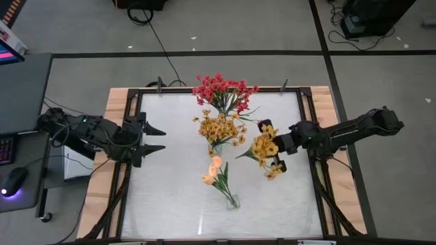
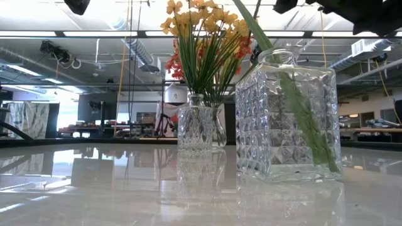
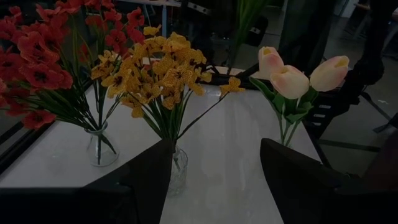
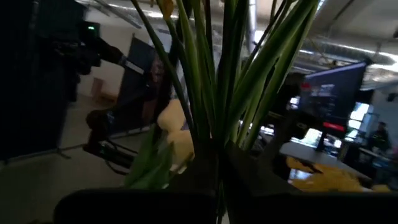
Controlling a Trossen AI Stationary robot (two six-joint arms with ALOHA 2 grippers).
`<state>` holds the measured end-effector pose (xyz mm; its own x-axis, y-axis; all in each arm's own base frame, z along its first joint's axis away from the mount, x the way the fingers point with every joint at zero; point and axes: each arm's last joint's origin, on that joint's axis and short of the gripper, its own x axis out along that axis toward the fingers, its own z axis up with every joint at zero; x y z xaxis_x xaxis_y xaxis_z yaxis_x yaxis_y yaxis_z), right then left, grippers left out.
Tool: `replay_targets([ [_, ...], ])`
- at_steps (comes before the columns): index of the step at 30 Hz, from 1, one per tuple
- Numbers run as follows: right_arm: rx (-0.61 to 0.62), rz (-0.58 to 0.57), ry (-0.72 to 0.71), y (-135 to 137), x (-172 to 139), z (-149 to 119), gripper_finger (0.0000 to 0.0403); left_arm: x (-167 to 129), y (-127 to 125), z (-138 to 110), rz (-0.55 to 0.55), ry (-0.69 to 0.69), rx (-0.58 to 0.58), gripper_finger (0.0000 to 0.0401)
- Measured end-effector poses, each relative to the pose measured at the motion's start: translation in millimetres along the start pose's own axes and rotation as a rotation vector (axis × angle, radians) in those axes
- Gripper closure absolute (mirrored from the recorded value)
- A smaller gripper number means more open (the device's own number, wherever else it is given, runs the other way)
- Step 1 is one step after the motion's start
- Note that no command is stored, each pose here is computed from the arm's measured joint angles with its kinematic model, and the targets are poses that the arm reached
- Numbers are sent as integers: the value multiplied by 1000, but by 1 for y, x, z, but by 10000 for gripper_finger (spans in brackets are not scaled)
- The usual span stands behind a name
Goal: Sort flowers into vase by color
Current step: Put the yellow flowers into the middle transparent vase
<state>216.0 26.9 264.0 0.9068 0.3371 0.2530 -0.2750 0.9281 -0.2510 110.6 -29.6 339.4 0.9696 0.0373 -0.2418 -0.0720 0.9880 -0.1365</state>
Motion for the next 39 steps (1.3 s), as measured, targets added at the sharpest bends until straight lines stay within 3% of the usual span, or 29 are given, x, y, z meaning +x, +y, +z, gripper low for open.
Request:
replay_targets([
  [10,-9,-8,-91,-4,13,-15,389,0,0,0,0,0,0,152],
  [26,-12,-120,-70,-33,19,-62,389,0,0,0,0,0,0,152],
  [39,-47,-175,-91,-36,20,-70,389,0,0,0,0,-1,0,152],
])
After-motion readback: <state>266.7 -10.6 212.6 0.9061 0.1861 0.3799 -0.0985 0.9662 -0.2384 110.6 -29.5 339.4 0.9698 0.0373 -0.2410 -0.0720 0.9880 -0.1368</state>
